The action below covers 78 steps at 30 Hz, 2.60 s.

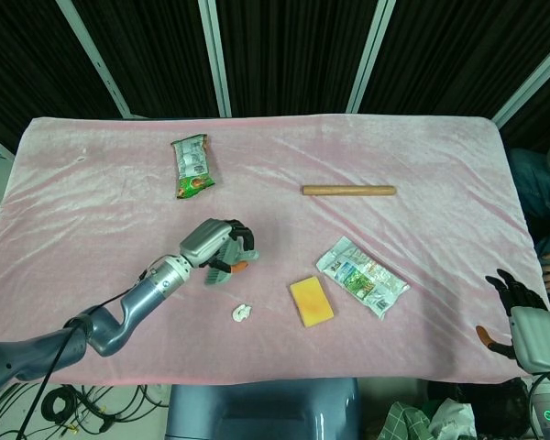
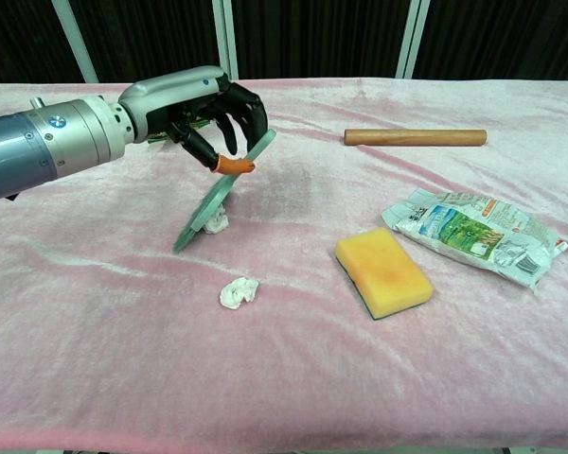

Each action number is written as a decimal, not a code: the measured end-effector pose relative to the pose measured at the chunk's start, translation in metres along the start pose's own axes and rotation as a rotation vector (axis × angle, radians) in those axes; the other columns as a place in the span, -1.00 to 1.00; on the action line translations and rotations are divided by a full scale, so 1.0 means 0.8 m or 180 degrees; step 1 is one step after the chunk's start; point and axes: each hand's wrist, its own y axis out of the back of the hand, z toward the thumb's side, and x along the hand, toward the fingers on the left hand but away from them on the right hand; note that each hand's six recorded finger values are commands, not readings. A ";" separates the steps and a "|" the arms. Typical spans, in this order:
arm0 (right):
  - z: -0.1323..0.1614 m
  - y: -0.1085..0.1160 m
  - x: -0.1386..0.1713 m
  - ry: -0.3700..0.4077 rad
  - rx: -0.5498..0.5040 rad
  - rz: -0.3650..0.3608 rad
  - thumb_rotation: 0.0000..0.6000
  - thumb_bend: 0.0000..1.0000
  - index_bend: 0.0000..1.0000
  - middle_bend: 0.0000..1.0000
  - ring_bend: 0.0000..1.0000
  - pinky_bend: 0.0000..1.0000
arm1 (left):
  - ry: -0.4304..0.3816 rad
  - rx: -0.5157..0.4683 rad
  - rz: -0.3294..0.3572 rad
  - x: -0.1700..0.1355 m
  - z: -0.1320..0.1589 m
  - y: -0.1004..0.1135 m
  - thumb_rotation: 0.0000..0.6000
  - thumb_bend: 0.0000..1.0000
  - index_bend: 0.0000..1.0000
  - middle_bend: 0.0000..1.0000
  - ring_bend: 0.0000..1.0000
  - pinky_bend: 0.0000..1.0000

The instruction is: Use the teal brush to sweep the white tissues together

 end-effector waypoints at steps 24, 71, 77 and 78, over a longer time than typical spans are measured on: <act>0.001 -0.002 0.000 0.0014 0.0014 0.0038 1.00 -0.60 -0.67 -0.86 -0.73 -0.62 | -0.0098 -0.1233 0.0094 -0.025 0.066 0.053 1.00 -0.12 0.36 0.35 -0.31 -0.16; -0.002 -0.001 0.000 -0.0028 -0.0044 0.0064 1.00 -0.60 -0.67 -0.86 -0.73 -0.61 | -0.0837 -0.1672 -0.0130 -0.055 0.059 -0.100 1.00 -0.13 0.43 0.42 -0.22 -0.07; -0.002 -0.001 0.000 -0.0029 -0.0047 0.0060 1.00 -0.60 -0.67 -0.86 -0.73 -0.59 | -0.0767 -0.1848 -0.0167 -0.068 0.039 -0.096 1.00 -0.13 0.44 0.43 -0.22 -0.07; -0.002 -0.001 0.000 -0.0029 -0.0048 0.0060 1.00 -0.60 -0.67 -0.86 -0.73 -0.59 | -0.0742 -0.1833 -0.0139 -0.072 0.031 -0.089 1.00 -0.13 0.44 0.43 -0.22 -0.07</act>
